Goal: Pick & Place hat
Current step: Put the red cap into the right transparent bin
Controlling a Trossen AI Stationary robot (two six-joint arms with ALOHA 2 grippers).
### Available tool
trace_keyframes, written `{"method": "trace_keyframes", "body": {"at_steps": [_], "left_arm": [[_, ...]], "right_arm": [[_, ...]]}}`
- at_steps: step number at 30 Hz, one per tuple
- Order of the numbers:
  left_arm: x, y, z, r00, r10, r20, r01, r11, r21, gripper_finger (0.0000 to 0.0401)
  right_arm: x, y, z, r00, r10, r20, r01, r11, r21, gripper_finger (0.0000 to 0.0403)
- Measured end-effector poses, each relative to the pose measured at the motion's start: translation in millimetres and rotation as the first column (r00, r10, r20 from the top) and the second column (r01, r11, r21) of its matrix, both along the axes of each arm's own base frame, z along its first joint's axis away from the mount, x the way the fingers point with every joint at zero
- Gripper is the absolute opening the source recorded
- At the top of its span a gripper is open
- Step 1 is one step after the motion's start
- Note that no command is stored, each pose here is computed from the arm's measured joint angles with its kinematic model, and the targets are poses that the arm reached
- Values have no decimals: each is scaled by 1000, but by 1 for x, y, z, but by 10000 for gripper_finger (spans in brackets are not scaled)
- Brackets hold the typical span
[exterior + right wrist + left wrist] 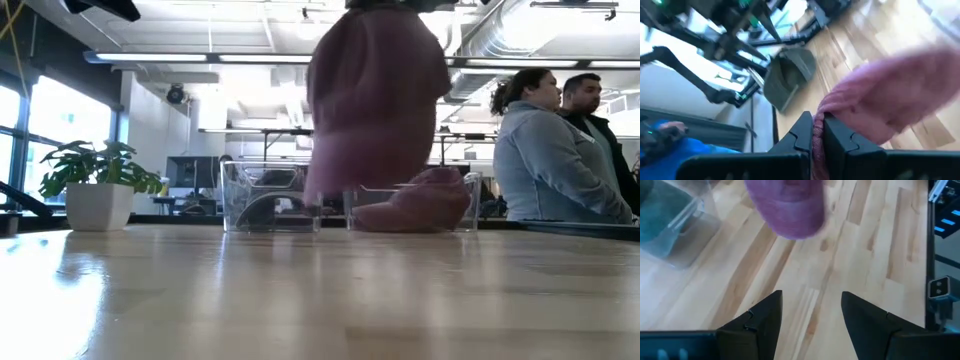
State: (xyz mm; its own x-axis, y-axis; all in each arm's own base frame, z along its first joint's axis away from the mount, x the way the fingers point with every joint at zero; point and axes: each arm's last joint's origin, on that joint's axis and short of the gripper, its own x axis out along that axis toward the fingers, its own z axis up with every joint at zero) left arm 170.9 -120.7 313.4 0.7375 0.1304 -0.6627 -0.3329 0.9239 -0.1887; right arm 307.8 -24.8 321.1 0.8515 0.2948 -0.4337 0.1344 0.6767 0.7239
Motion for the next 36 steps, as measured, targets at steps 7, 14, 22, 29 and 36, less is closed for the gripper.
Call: {"method": "trace_keyframes", "body": {"at_steps": [7, 14, 22, 29, 36], "left_arm": [[0, 1, 0, 1000, -4, 3, 4, 999, 50, 198], [7, 9, 2, 999, 21, 35, -24, 995, 93, 198], [45, 50, 15, 991, 40, 126, -51, 995, 86, 198], [64, 99, 26, 970, 112, 217, -142, 982, 127, 198], [75, 143, 34, 930, 179, 320, -230, 965, 128, 198]], "right_arm": [[-27, -47, 24, 974, -209, 91, 211, 977, -20, 17], [-49, -94, 36, 874, -463, 148, 470, 883, -11, 17], [-78, -138, 39, 765, -622, 168, 636, 770, -49, 17], [-95, -156, 33, 705, -702, 107, 710, 698, -98, 17], [-84, -168, 27, 660, -738, 141, 751, 654, -89, 17]]}}
